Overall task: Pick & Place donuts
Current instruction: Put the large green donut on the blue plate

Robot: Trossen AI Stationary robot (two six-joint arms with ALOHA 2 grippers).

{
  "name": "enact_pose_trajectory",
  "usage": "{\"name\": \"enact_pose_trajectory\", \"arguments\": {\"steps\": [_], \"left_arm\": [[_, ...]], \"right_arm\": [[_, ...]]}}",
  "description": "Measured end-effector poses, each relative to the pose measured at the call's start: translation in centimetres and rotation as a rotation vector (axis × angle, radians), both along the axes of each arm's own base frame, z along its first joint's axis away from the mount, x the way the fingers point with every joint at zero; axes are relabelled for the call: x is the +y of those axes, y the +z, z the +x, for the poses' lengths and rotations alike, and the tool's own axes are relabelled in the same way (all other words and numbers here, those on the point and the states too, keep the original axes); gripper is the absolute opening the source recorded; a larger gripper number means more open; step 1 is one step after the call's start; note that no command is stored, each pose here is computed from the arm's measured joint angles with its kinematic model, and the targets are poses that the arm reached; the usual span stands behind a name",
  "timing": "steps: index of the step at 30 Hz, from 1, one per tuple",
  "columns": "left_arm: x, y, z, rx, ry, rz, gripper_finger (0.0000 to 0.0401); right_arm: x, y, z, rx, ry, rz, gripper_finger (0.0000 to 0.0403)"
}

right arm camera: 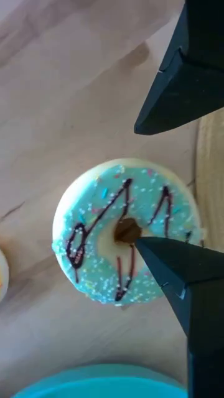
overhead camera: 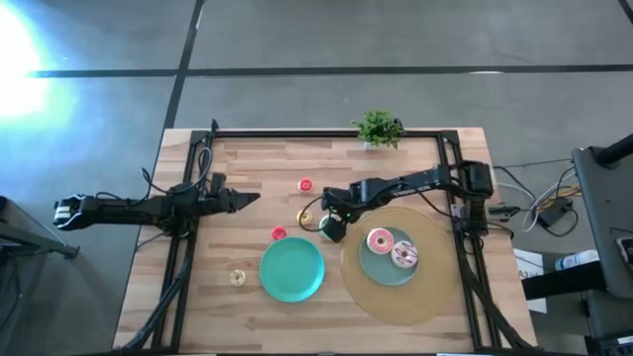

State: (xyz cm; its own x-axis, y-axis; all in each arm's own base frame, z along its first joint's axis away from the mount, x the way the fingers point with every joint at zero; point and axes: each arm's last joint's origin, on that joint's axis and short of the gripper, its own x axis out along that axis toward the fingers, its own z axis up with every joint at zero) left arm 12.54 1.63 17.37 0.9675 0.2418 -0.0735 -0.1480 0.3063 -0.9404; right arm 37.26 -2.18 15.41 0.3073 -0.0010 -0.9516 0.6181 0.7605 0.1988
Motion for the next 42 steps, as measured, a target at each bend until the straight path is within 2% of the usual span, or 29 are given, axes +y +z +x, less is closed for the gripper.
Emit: {"name": "enact_pose_trajectory", "arguments": {"steps": [4, 8, 11, 14, 17, 19, 22, 26, 29, 33, 36, 42], "left_arm": [[0.0, -0.1, 0.0, 0.013, 0.001, -0.001, 0.0123], [0.0, -0.1, 0.0, 0.013, 0.001, -0.001, 0.0123], [0.0, -0.1, 0.0, 0.014, 0.001, -0.001, 0.0123], [0.0, -0.2, 0.0, 0.016, 0.001, 0.000, 0.0123], [0.0, -0.2, 0.0, 0.025, 0.001, 0.005, 0.0123], [0.0, -0.3, 0.0, 0.028, 0.001, 0.006, 0.0123], [0.0, -0.3, 0.0, 0.035, 0.001, 0.010, 0.0123], [0.0, -0.4, 0.0, 0.040, 0.000, 0.012, 0.0123], [0.0, -0.4, 0.0, 0.045, 0.000, 0.020, 0.0123], [0.0, -0.4, 0.1, 0.054, -0.002, 0.038, 0.0123], [0.0, -0.5, 0.1, 0.059, -0.003, 0.041, 0.0123], [0.0, -0.5, 0.1, 0.068, -0.009, 0.067, 0.0123]], "right_arm": [[-0.1, -1.1, 0.4, 0.023, -0.014, 0.025, 0.0275], [-0.3, -1.6, 0.7, 0.039, -0.039, 0.070, 0.0240], [-0.3, -1.6, 0.9, 0.040, -0.039, 0.069, 0.0191], [-0.3, -1.2, 1.2, 0.015, -0.020, 0.067, 0.0124], [-0.2, 0.1, 1.2, -0.022, 0.018, 0.060, 0.0046], [0.1, 1.7, 0.9, -0.052, 0.032, 0.055, 0.0023], [1.2, 4.3, -0.7, -0.031, 0.022, 0.009, 0.0023], [4.6, 8.3, -4.3, 0.020, 0.020, -0.093, 0.0023], [7.2, 9.5, -7.1, 0.083, -0.008, -0.075, 0.0023], [10.6, 8.6, -9.9, 0.170, -0.069, -0.001, 0.0024], [12.8, 7.3, -11.0, 0.196, -0.118, 0.014, 0.0035], [14.5, 4.3, -11.9, 0.271, -0.208, -0.013, 0.0103]]}}
